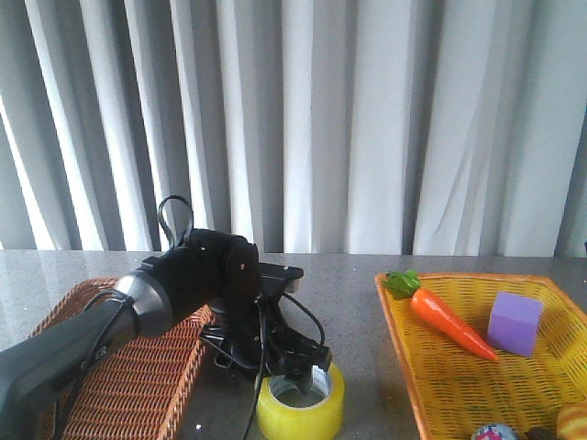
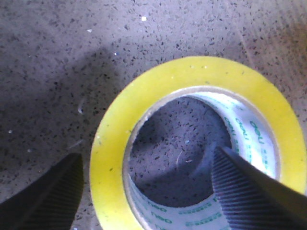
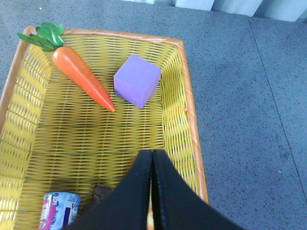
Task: Transfer tape with both arms
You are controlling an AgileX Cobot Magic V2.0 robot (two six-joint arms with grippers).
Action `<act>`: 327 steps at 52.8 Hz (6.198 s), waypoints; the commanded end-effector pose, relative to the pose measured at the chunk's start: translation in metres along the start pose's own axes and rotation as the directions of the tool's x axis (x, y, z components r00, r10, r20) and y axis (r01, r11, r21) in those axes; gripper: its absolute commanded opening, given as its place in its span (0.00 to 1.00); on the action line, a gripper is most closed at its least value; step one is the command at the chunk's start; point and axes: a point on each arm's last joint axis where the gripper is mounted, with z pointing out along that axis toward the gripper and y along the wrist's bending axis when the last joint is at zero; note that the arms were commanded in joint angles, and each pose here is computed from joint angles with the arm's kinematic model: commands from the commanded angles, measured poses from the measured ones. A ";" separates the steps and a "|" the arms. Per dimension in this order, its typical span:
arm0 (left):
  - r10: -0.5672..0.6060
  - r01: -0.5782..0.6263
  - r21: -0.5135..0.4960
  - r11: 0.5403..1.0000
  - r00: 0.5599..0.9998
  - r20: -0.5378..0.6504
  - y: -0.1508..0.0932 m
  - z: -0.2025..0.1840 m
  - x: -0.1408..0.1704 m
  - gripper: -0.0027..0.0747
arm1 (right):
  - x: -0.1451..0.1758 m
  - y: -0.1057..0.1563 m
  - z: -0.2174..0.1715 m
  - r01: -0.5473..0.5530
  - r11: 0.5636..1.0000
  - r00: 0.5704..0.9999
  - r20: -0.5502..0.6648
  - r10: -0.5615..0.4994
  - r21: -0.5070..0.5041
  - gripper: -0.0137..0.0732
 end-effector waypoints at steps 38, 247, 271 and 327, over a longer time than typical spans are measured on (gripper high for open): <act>-0.075 0.077 -0.078 0.994 0.997 0.027 0.004 -0.014 -0.004 0.25 | -0.009 -0.006 -0.016 -0.003 1.000 0.995 0.102 0.002 0.015 0.15; -0.041 0.168 -0.064 0.984 0.560 0.828 0.055 -0.447 0.164 0.03 | -0.009 -0.006 -0.016 -0.003 1.000 0.995 0.102 0.002 0.015 0.15; -0.035 0.187 -0.088 0.978 0.571 0.820 0.060 -0.444 0.160 0.03 | -0.009 -0.006 -0.016 -0.003 1.000 0.995 0.102 0.002 0.015 0.15; 0.200 0.319 -0.259 0.912 0.205 0.958 0.086 -0.141 0.414 0.03 | -0.008 -0.006 -0.016 -0.003 1.000 0.995 0.097 0.002 0.015 0.15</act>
